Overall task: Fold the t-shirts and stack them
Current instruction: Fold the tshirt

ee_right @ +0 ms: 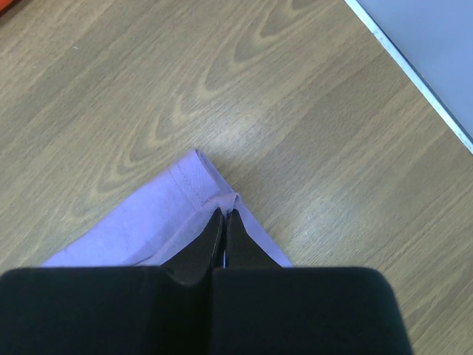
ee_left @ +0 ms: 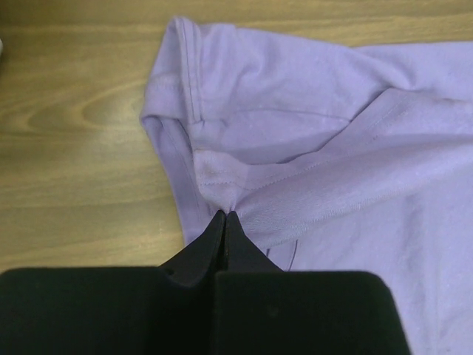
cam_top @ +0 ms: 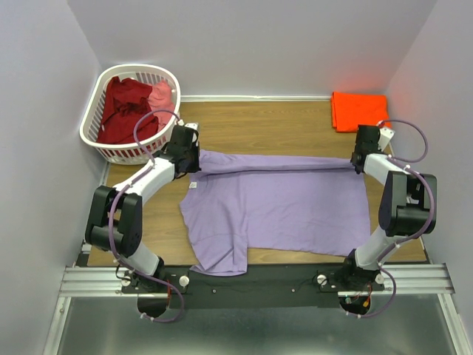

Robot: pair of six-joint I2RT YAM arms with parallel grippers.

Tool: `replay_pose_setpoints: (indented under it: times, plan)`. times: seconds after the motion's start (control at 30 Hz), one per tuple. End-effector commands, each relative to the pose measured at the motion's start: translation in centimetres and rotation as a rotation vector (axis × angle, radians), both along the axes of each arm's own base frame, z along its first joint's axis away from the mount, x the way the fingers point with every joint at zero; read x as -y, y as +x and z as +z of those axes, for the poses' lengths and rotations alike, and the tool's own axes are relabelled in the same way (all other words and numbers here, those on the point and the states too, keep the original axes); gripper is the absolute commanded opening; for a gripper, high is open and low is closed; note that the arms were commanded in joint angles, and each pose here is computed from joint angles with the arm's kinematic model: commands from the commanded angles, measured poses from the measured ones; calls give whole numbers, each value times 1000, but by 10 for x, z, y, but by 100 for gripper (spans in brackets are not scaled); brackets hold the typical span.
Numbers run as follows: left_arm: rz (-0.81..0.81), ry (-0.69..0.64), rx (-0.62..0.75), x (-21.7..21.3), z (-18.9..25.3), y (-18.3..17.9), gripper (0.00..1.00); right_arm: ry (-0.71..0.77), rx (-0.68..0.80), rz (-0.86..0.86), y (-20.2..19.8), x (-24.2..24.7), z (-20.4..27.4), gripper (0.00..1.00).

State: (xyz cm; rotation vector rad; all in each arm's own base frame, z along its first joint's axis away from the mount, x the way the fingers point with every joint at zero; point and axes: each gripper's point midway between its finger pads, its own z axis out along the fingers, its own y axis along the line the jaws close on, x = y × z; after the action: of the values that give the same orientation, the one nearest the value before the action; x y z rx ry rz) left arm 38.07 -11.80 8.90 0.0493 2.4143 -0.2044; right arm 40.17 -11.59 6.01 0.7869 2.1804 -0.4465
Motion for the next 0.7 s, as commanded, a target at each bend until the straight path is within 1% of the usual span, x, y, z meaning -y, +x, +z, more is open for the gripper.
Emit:
replay_pose_setpoints:
  times: [0.0, 0.17, 0.27, 0.37, 0.4, 0.43, 0.5, 0.57, 0.67]
  plan:
    - [61, -33, 30, -1, 7, -4, 0, 2, -34, -45, -12, 4, -14, 1]
    - [74, -48, 24, 0, -2, -11, 0, 17, -61, -57, -18, 2, -27, 4]
    - [80, -49, 12, 0, -7, -12, 0, 16, -60, -65, -21, 3, -26, 5]
    - [93, -51, 19, -1, -5, -12, 0, 14, -59, -68, -26, 3, -24, 14]
    - [91, -55, 27, -1, -3, -12, 0, 17, -56, -67, -29, 2, -22, 24]
    - [89, -58, 28, 0, -2, -12, 0, 22, -51, -68, -30, 1, -20, 28]
    - [81, -63, 35, 1, 1, -13, 4, 32, -31, -65, -34, -2, -13, 32]
    - [74, -71, 42, 2, 4, -14, 7, 45, -20, -63, -37, -4, -8, 33]
    - [49, -91, 55, 7, 12, -16, 17, 56, 20, -79, -44, -6, 7, 33]
